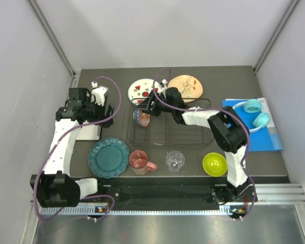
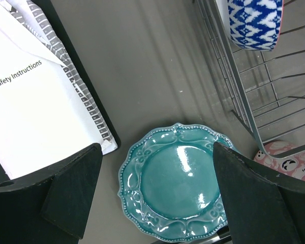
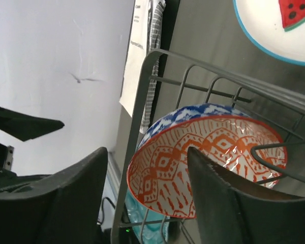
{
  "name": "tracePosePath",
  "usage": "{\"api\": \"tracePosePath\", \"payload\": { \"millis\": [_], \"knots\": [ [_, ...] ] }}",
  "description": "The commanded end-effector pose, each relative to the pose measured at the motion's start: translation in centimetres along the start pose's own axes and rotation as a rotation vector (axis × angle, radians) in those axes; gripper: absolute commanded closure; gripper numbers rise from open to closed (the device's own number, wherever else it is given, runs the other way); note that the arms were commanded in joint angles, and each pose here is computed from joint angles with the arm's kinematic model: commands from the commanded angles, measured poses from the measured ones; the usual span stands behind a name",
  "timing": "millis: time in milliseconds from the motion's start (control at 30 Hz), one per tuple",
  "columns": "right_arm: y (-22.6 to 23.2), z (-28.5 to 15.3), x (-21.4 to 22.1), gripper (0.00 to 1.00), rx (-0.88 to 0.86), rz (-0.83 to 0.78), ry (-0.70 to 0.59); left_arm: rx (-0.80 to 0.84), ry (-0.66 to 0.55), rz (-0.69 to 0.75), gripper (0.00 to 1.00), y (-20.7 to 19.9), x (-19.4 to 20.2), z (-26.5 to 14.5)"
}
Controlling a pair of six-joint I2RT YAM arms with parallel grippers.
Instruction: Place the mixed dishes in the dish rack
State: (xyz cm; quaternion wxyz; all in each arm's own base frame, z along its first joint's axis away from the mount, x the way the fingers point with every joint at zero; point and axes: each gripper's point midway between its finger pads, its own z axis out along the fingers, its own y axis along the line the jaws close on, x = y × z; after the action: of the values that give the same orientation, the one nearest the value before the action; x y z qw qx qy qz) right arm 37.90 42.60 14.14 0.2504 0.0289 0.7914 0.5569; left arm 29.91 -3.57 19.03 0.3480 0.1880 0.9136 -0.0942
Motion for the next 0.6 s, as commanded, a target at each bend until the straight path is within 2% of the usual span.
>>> {"api": "tracePosePath", "payload": {
  "millis": [0,67,133,167,233,267,300,333,367,400,467,500,567],
  "knots": [
    [3.6,-0.3,-0.6,0.31,-0.031,-0.129,0.006,-0.009,-0.064,0.029,0.06,0.1,-1.2,-0.5],
    [4.8,-1.6,-0.8,0.29,-0.03,-0.171,0.008,-0.009,-0.059,0.032,0.06,0.1,-0.9,-0.5],
    [7.0,-3.4,-1.9,0.2,-0.03,-0.267,-0.021,-0.015,-0.062,0.04,0.06,0.1,-0.9,-0.6],
    [6.8,-4.2,-1.7,0.13,0.018,-0.28,-0.003,-0.015,-0.061,0.041,0.06,0.1,-0.7,-0.6],
    [8.5,-6.6,-3.4,0.1,0.074,-0.405,-0.061,-0.018,-0.06,0.045,0.06,0.1,-0.6,-0.6],
    [7.7,-8.0,-3.1,0.06,0.165,-0.418,-0.04,-0.019,-0.06,0.048,0.06,0.1,-0.6,-0.6],
    [9.4,-10.3,-4.0,0.01,0.201,-0.464,-0.089,-0.02,-0.057,0.046,0.06,0.2,-0.5,-0.6],
    [8.0,-12.4,-4.9,0.0,0.342,-0.492,-0.146,-0.019,-0.06,0.051,0.06,0.1,-0.6,-0.7],
    [7.4,-14.0,-4.6,0.0,0.384,-0.492,-0.172,-0.02,-0.065,0.053,0.06,0.1,-0.7,-0.8],
    [10.6,-17.7,-5.3,0.0,0.335,-0.494,-0.27,-0.019,-0.065,0.054,0.06,0.1,-0.7,-0.8],
    [9.2,-21.4,-4.8,0.0,0.398,-0.45,-0.341,-0.022,-0.075,0.065,0.06,0.2,-1.0,-0.9],
    [10.9,-24.4,-4.5,0.0,0.37,-0.448,-0.389,-0.026,-0.07,0.067,0.05,0.2,-1.0,-0.9],
    [7.8,-27.5,-2.4,0.0,0.523,-0.441,-0.327,-0.031,-0.066,0.074,0.05,0.5,-1.2,-0.9]
  ]
}}
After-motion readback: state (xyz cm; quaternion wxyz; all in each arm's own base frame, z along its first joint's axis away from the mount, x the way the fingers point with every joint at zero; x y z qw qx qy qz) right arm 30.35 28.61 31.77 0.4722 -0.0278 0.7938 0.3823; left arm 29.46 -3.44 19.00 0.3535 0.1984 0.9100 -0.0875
